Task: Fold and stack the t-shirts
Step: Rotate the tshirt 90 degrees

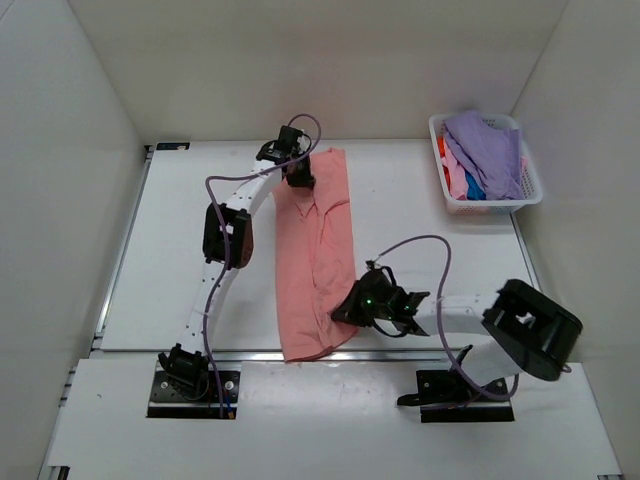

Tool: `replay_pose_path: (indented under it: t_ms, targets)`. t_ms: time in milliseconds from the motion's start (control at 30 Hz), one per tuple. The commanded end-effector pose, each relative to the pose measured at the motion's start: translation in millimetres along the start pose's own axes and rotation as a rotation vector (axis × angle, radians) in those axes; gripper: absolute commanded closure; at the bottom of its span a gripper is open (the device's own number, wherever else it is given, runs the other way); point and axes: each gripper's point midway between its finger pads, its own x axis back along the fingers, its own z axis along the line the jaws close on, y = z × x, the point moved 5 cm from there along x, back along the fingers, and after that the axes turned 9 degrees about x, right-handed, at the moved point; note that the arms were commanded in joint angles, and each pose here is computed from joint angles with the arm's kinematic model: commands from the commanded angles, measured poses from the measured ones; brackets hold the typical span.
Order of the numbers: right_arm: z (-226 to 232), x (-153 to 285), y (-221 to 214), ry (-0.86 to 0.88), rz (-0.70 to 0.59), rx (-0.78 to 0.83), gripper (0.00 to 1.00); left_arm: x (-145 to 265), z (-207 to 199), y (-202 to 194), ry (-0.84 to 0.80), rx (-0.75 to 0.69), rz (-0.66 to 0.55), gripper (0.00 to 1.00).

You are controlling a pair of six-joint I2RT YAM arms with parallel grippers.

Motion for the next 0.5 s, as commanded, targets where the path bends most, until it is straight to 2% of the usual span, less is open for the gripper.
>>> replay_pose_path:
  t_ms: [0,167,300,367,467]
  targets:
    - [-38.9,15.5,-12.0,-0.141,-0.075,-0.095,1.00,14.5,-1.1,29.2,-0.023,0.029,-0.093,0.95]
    - [-43.3,29.8,0.1,-0.117,-0.158,-0.116,1.00,16.7,2.0,49.5,-0.062,0.064,-0.140,0.93]
    - [-36.1,36.5,15.5,-0.096,-0.216,-0.038,1.00,27.4,-8.8,63.2,-0.126,0.047,-0.178,0.93]
    - [-18.5,41.8,30.0,-0.064,-0.261,0.029,1.00,44.7,-27.4,71.1,-0.194,0.034,-0.189,0.90]
    - [-2.3,49.6,45.5,-0.024,-0.312,0.183,0.96,78.9,-51.3,76.3,-0.267,-0.001,-0.180,0.78]
